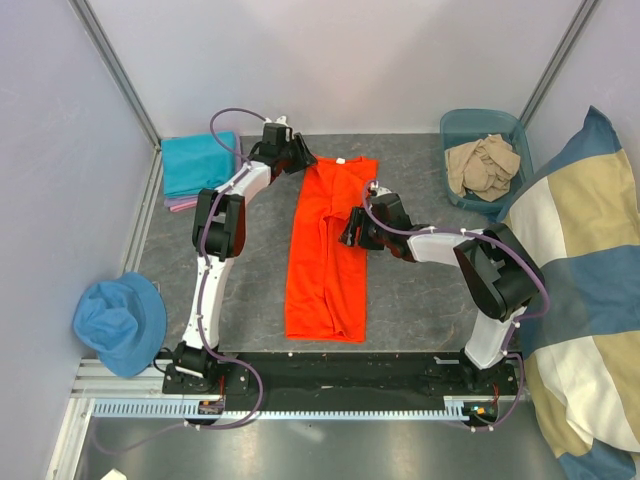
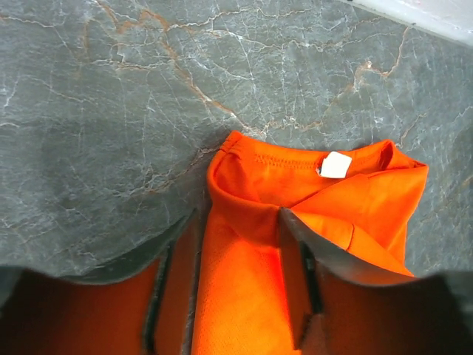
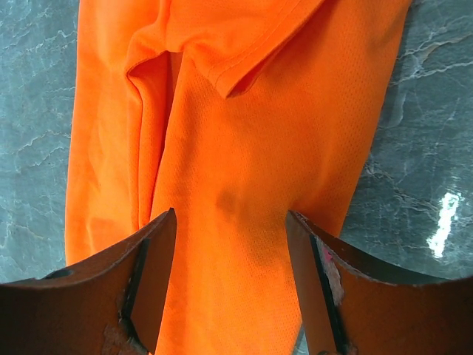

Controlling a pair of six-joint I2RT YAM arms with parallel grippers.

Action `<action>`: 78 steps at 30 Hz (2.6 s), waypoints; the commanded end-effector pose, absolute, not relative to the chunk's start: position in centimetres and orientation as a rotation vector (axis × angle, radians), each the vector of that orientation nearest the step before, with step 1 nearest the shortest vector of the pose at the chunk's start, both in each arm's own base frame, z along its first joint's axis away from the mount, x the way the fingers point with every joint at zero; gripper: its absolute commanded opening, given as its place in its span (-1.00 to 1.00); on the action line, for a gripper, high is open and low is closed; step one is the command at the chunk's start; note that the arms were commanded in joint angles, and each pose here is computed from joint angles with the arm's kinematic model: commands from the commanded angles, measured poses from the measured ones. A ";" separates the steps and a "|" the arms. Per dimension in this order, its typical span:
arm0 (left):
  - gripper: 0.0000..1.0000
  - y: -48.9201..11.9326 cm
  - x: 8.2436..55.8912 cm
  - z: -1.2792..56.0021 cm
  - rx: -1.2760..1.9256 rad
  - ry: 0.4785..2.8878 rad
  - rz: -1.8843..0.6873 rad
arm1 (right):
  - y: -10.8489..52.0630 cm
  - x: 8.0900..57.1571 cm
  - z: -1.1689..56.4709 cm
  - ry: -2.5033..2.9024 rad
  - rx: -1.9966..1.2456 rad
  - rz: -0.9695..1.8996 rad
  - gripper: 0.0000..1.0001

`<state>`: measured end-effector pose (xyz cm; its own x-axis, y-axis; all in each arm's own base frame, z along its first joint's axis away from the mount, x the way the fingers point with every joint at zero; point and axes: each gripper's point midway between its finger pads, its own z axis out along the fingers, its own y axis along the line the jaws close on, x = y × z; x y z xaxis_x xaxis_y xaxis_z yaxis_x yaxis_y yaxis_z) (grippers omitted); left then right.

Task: Fold and stack the t-shirts
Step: Grab the bottom of the folded rectangular tshirt with both arms

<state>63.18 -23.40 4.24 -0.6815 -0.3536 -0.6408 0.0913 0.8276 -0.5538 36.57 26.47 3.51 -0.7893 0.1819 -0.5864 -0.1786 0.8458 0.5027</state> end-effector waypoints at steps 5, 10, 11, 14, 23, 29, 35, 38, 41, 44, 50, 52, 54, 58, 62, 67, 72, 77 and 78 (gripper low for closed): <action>-0.31 -23.4 64.4 5.6 -0.205 2.154 -0.773 | 26.4 33.8 0.5 2.483 -0.001 0.703 0.40; -0.62 -22.1 64.3 5.4 -0.217 2.167 -0.749 | 26.6 33.3 0.1 2.512 -0.018 0.707 0.40; -0.63 -21.9 64.2 5.2 -0.220 2.174 -0.744 | 26.6 33.3 0.2 2.513 -0.026 0.705 0.41; -0.65 -20.0 63.8 5.3 -0.249 2.184 -0.699 | 26.4 33.0 0.0 2.534 -0.048 0.679 0.42; -0.70 -16.2 62.1 4.0 -0.331 2.227 -0.630 | 25.0 32.3 -0.8 2.579 -0.083 0.582 0.45; -0.72 -14.9 60.7 3.6 -0.366 2.251 -0.585 | 24.7 32.4 -1.0 2.577 -0.101 0.559 0.45; -0.73 -14.0 59.4 4.0 -0.410 2.253 -0.561 | 23.6 32.1 -1.4 2.611 -0.126 0.478 0.47; -0.72 -13.8 58.6 4.2 -0.430 2.256 -0.558 | 23.5 32.2 -1.1 2.607 -0.137 0.465 0.48; -0.55 -13.6 57.6 4.1 -0.453 2.264 -0.558 | 23.4 32.3 -0.8 2.602 -0.140 0.457 0.49; -0.11 -13.3 57.1 6.0 -0.465 2.230 -0.559 | 23.4 32.6 0.7 2.575 -0.148 0.464 0.51; 0.96 -12.9 57.4 12.7 -0.454 2.106 -0.577 | 23.7 33.4 3.9 2.521 -0.183 0.469 0.56; 0.96 -12.6 57.1 15.2 -0.457 2.062 -0.585 | 24.0 34.0 5.5 2.484 -0.192 0.479 0.57; 0.96 -12.4 56.3 15.7 -0.475 2.051 -0.592 | 24.1 34.2 6.8 2.461 -0.197 0.485 0.59; 0.96 -13.3 53.4 15.3 -0.497 2.055 -0.664 | 25.1 35.2 9.3 2.416 -0.220 0.527 0.61; 0.96 -15.0 49.9 14.9 -0.496 2.054 -0.724 | 26.0 36.2 11.5 2.371 -0.257 0.557 0.63; 0.92 -20.8 43.4 12.2 -0.366 2.148 -0.799 | 26.8 40.1 14.5 2.296 -0.293 0.514 0.68; 0.89 -25.4 37.5 11.1 -0.217 2.204 -0.830 | 27.7 45.9 15.8 2.239 -0.334 0.486 0.73; 0.89 -27.5 32.9 7.7 -0.138 2.309 -0.818 | 29.6 50.3 12.2 2.268 -0.455 0.527 0.74; 0.89 -27.1 32.3 6.9 -0.144 2.328 -0.812 | 30.0 51.8 13.4 2.231 -0.464 0.552 0.74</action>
